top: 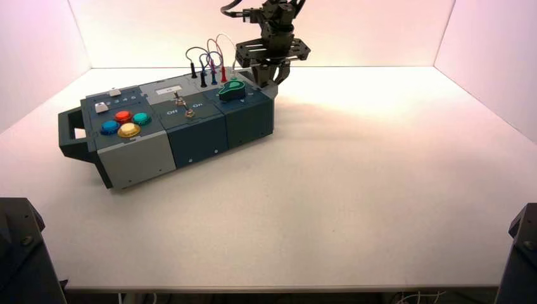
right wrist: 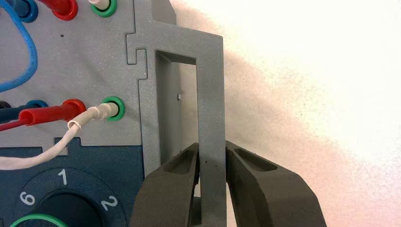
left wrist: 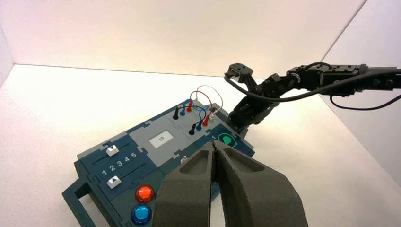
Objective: Move the top slider to position 4.
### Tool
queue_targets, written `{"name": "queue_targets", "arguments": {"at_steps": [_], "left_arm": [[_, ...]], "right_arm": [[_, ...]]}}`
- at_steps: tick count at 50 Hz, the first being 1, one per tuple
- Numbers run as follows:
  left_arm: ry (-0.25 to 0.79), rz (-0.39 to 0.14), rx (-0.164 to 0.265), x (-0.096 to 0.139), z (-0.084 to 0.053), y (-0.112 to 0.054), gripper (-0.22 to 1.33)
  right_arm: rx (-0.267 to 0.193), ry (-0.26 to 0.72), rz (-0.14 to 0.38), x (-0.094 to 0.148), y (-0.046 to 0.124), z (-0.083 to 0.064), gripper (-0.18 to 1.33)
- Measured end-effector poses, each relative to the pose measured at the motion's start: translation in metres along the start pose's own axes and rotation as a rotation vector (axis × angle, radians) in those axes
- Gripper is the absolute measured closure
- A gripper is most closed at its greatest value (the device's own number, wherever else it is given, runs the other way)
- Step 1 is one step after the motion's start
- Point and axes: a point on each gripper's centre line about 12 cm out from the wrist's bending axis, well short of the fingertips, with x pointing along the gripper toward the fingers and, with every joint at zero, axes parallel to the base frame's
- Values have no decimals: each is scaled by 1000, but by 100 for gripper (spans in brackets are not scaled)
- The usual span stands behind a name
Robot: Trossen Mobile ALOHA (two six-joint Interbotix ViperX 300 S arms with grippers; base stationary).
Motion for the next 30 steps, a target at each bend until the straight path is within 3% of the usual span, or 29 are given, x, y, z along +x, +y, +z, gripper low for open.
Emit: {"name": "queue_targets", "arguments": {"at_steps": [18,30], "left_arm": [[-3,0,2,0,1,0,127],[-5,0,3,0,0,0,127]], "right_arm": [[-3,54,-4,-4,0,-9,67],[25,96,-10,-13,-5,-32,67]]}}
